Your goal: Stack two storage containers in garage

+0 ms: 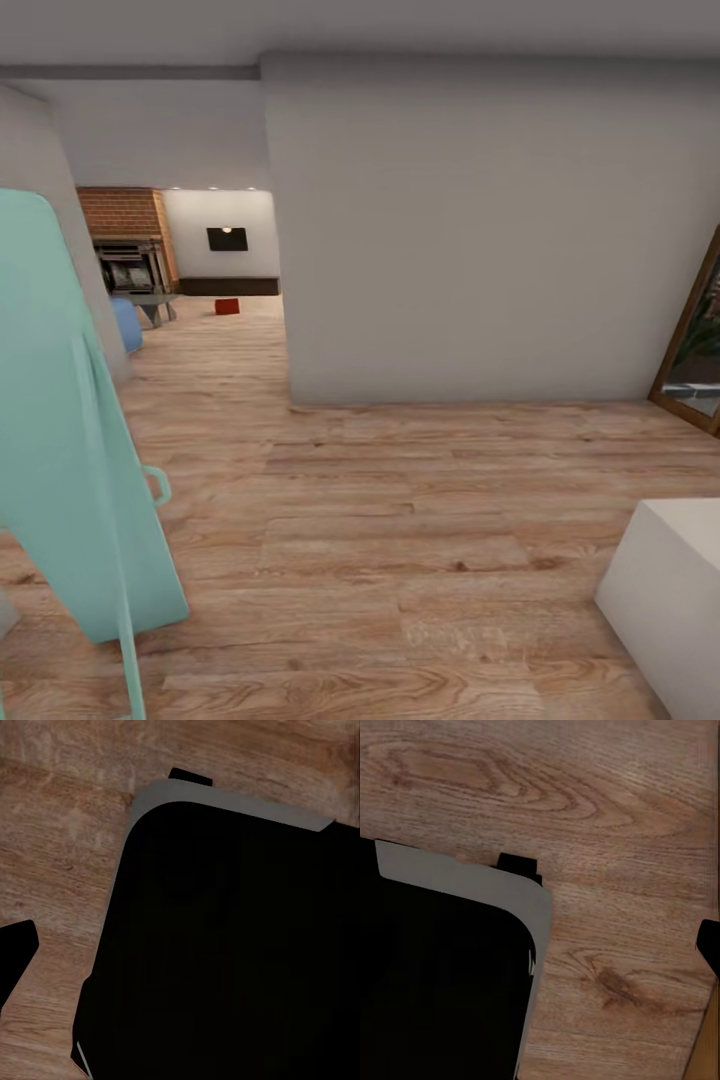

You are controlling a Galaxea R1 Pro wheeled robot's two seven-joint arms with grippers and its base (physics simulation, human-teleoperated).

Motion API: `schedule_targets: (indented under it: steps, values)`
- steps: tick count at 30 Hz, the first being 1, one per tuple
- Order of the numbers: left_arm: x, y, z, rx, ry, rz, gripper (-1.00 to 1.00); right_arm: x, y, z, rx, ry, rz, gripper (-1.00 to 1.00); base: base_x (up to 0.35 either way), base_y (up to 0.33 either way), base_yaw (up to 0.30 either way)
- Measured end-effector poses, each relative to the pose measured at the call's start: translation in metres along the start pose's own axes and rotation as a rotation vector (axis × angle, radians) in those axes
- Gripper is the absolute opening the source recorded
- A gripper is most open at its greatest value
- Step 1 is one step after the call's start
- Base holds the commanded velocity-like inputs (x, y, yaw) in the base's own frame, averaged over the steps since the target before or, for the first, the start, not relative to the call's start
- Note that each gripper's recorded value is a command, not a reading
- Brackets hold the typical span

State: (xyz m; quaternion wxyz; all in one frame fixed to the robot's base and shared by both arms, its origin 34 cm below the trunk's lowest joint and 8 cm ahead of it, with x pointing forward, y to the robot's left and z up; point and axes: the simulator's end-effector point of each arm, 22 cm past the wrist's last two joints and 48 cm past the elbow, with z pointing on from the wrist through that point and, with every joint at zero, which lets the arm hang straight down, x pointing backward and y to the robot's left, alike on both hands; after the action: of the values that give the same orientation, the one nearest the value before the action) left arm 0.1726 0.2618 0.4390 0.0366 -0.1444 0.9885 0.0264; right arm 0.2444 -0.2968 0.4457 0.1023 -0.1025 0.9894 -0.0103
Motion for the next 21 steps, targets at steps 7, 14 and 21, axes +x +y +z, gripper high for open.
schedule_targets:
  steps: [7, 14, 21]
  values:
    - [0.0, 0.0, 0.0, 0.0, 0.0, 0.0, 1.0, 0.0, 0.0003, 0.0, 0.0, 0.0, 0.0, 1.0, 0.324, 0.0, 0.0]
    - [0.0, 0.0001, 0.0, 0.0, 0.0, 0.0, 1.0, -0.0001, 0.0007, 0.0001, -0.001, 0.0, 0.0, 1.0, 0.324, 0.0, 0.0]
    - [-0.0002, 0.0007, 0.0, -0.001, 0.0, -0.001, 1.0, 0.0002, 0.001, 0.0001, -0.001, 0.002, -0.001, 1.0, 0.324, 0.0, 0.0]
